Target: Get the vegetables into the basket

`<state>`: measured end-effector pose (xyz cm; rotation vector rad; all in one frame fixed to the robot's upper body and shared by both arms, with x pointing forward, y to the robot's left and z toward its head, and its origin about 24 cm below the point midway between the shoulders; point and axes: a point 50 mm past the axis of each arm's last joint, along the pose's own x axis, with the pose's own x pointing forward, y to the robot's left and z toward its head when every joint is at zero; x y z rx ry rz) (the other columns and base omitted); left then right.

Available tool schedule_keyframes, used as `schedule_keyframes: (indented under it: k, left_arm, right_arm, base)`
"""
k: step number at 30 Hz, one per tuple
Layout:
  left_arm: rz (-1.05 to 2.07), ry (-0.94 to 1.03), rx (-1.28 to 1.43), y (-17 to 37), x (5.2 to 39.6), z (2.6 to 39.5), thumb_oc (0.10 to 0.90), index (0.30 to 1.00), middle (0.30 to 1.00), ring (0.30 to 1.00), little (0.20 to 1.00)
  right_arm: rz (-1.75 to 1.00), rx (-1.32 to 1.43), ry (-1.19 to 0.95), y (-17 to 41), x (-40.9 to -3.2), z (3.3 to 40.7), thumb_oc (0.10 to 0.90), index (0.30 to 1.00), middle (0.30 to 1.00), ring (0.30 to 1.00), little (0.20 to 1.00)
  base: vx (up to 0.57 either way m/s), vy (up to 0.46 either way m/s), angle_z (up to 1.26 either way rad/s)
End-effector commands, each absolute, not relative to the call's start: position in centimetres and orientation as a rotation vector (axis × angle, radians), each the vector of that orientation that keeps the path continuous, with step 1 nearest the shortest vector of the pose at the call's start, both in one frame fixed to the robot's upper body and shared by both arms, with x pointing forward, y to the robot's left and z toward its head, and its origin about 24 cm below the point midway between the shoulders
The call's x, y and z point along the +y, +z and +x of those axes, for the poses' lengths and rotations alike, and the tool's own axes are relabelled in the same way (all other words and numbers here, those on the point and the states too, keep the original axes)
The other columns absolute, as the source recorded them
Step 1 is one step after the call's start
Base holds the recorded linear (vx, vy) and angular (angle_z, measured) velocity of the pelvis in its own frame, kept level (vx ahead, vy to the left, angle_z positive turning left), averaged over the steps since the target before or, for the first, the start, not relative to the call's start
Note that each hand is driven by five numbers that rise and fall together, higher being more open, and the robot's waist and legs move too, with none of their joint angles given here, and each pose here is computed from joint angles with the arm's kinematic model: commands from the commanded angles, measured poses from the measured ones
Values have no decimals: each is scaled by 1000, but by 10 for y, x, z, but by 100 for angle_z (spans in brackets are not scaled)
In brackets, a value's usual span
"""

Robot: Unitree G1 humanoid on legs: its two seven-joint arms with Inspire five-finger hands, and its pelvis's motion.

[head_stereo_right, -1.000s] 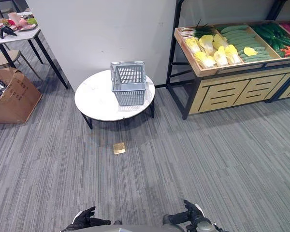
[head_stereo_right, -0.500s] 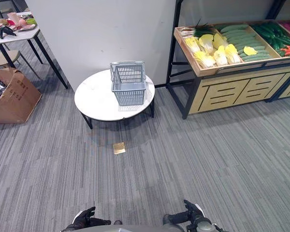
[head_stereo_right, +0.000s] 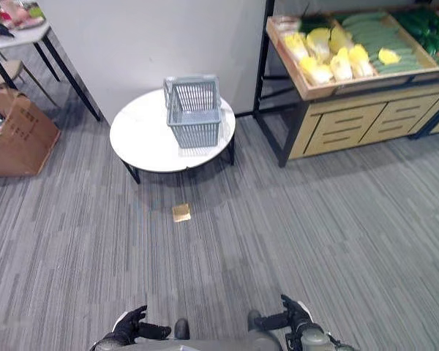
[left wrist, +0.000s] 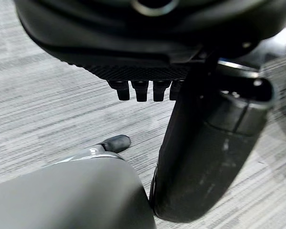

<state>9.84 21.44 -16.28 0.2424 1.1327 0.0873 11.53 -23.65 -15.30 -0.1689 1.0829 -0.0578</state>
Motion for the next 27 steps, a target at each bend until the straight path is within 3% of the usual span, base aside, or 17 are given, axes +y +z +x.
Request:
schedule_keyframes:
  k: [1,7,13,19,22,27]
  left_arm:
    - [263,127,1154,-162,223,97,900,1000,1000,1000,1000]
    - [119,213,1096,-159,219,112,900,1000,1000,1000,1000]
    - [164,162,1091,-160,212,111,900,1000,1000,1000,1000]
    - [138,217,1172,-166,217,86,900,1000,1000,1000,1000]
    - [206,168,1144,-163,223,93,900,1000,1000,1000,1000]
    - [231,147,1070,-155,228,115,900,1000,1000,1000,1000]
  right_arm:
    - [-204,1088,-122,-149,-255,114,900,1000,1000,1000,1000]
    - [-228,1083,-86,-150,-252,113,900,1000,1000,1000,1000]
    - [-269,1065,-55,-148,-250,117,900,1000,1000,1000,1000]
    - [-269,1106,-48,-153,-248,105,900,1000,1000,1000,1000]
    - [-257,1125,-42,-155,-246,100,900,1000,1000,1000,1000]
    - [-277,1039,16,-149,-235,125,900,1000,1000,1000,1000]
  base:
    - [38,-238,20]
    - [109,-155,26]
    - [311,93,20]
    - [508,239,-60]
    - [369,301,-73]
    - [223,266,-30]
